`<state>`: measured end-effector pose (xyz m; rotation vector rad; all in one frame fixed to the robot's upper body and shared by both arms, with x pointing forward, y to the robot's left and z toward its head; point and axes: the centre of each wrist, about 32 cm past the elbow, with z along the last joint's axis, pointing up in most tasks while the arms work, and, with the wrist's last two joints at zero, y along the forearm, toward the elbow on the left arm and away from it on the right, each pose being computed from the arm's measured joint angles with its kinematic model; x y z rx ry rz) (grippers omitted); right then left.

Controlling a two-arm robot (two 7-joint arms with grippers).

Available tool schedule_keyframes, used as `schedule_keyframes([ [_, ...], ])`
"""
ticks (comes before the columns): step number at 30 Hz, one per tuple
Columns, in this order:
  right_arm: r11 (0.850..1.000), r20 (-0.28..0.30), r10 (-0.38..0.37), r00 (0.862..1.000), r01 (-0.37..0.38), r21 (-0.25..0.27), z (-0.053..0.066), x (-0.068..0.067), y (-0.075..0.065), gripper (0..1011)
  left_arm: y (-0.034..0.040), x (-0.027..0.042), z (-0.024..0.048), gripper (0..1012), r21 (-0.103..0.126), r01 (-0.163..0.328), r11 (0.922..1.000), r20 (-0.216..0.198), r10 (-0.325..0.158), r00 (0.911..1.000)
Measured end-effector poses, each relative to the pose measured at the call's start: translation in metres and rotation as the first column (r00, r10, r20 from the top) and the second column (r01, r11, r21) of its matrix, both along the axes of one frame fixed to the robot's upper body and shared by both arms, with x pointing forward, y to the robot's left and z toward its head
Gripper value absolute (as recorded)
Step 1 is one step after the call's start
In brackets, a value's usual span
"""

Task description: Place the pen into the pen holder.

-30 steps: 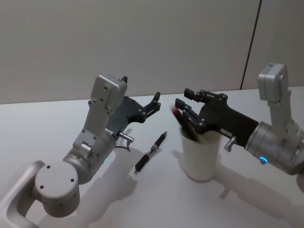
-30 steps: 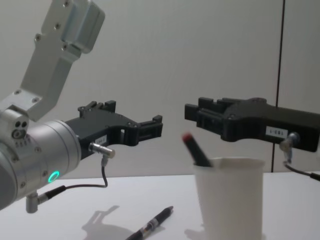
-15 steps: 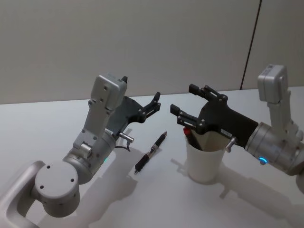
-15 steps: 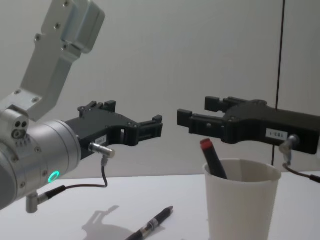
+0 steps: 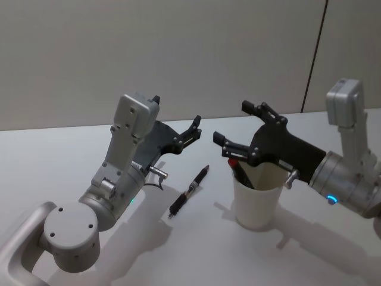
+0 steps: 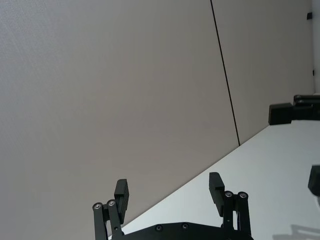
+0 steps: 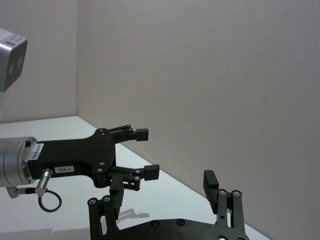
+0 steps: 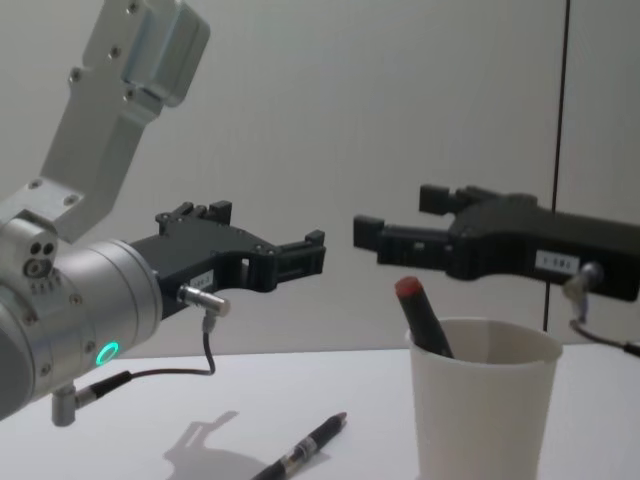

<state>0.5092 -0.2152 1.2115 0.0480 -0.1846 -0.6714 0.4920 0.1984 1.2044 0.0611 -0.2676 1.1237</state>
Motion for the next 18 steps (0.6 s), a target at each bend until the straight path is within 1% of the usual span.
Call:
schedule_keyframes([
  [2, 1.000, 0.009, -0.001, 1.000, 0.001, 0.002, 0.003, 0.000, -0.001, 1001, 0.0000, 0.0000, 0.0000, 1001, 0.000, 0.000, 1.0000, 0.000, 0.000, 1.0000],
  [5, 1.000, 0.037, -0.011, 0.999, 0.010, 0.010, 0.012, -0.001, -0.006, 1001, 0.0000, 0.0000, 0.0000, 1001, 0.000, 0.000, 1.0000, 0.000, 0.000, 1.0000],
  [6, 1.000, 0.037, -0.011, 0.999, 0.010, 0.010, 0.012, -0.001, -0.006, 1001, 0.0000, 0.0000, 0.0000, 1001, 0.000, 0.000, 1.0000, 0.000, 0.000, 1.0000],
  [9, 0.999, 0.069, -0.033, 0.997, 0.032, 0.020, 0.021, -0.003, -0.013, 1002, 0.0000, 0.0000, 0.0000, 1001, 0.000, 0.000, 1.0000, 0.000, 0.000, 1.0000],
  [10, 0.999, 0.069, -0.033, 0.997, 0.032, 0.020, 0.021, -0.003, -0.013, 1002, 0.0000, 0.0000, 0.0000, 1001, 0.000, 0.000, 1.0000, 0.000, 0.000, 1.0000],
  [13, 0.997, 0.096, -0.067, 0.993, 0.064, 0.031, 0.029, -0.005, -0.020, 1001, 0.0000, 0.0000, 0.0000, 1001, 0.000, 0.000, 1.0000, 0.000, 0.000, 1.0000],
  [18, 0.992, 0.121, -0.120, 0.985, 0.115, 0.047, 0.036, -0.007, -0.029, 1002, 0.0000, 0.0000, 0.0000, 1001, 0.000, 0.000, 1.0000, 0.000, 0.000, 1.0000],
])
